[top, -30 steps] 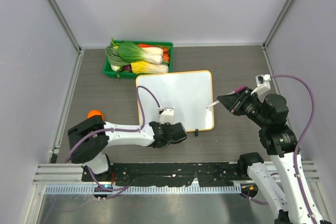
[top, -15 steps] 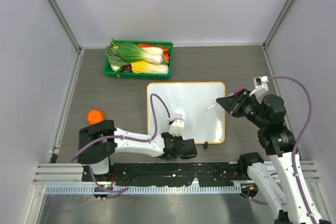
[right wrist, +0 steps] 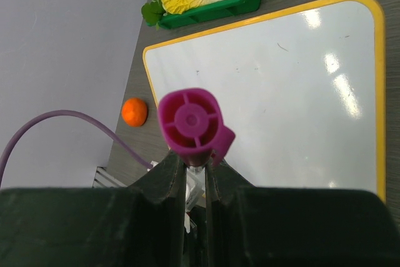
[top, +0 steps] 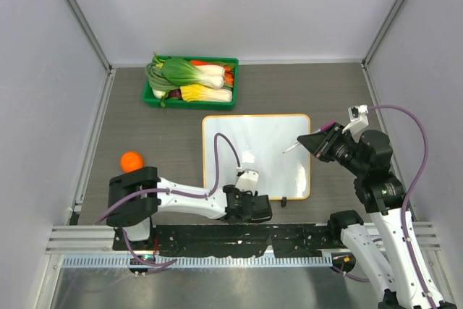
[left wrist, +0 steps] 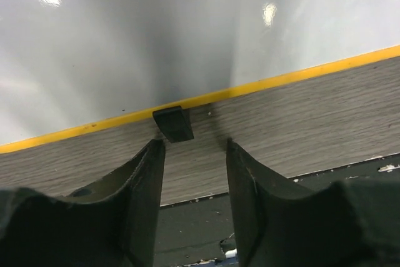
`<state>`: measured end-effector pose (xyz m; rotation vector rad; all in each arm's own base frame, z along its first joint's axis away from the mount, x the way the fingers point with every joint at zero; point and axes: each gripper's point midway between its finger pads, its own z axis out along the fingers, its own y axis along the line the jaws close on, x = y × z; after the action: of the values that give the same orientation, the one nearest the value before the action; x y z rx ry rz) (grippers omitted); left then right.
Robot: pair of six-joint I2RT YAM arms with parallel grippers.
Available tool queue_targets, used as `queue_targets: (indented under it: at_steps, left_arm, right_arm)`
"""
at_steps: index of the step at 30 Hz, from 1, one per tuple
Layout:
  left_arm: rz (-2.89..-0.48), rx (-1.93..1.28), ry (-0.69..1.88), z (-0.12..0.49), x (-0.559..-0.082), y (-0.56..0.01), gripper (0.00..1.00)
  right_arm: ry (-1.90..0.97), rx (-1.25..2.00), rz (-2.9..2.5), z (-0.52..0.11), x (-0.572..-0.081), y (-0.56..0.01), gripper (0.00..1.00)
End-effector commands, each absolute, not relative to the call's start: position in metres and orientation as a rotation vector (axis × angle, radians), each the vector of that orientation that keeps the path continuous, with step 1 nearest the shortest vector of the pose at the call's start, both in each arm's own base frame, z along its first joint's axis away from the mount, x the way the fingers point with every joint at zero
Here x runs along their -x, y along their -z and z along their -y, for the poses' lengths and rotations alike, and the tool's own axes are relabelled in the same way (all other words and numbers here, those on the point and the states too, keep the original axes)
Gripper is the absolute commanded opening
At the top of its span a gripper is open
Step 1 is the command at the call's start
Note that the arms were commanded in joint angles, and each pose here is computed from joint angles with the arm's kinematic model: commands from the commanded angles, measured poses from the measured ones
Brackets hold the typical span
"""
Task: Write a sentence on the whiteboard
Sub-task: Move the whiteboard to the center of the board.
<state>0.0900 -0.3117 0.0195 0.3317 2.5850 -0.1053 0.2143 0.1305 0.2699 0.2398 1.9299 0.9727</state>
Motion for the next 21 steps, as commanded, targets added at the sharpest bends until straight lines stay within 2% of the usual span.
queue_targets:
  at_steps: [1,9,12,16,21]
  left_arm:
    - [-2.564,-0.399,0.193,0.331,-0.088,-0.033,0.51]
    - [-2.513,-0.460,0.285,0.347,-0.090,-0.046,0.54]
    - [-2.513,-0.470,0.308,0.345,-0.089,-0.055,0.71]
    - [-2.507,-0.488,0.346,0.338,-0.085,-0.075,0.89]
    - [-2.474,-0.533,0.471,0.336,-0.081,-0.116,0.97]
  right_arm:
    - [-0.986,-0.222,-1.886,-0.132,-0.219,-0.282,0.01]
    - [-0.981,-0.224,-1.891,-0.132,-0.222,-0.281,0.01]
    - [-0.978,-0.218,-1.892,-0.132,-0.223,-0.282,0.00]
    - [-0.985,-0.215,-1.892,-0.133,-0.226,-0.282,0.01]
    - [-0.994,-0.199,-1.899,-0.137,-0.232,-0.283,0.01]
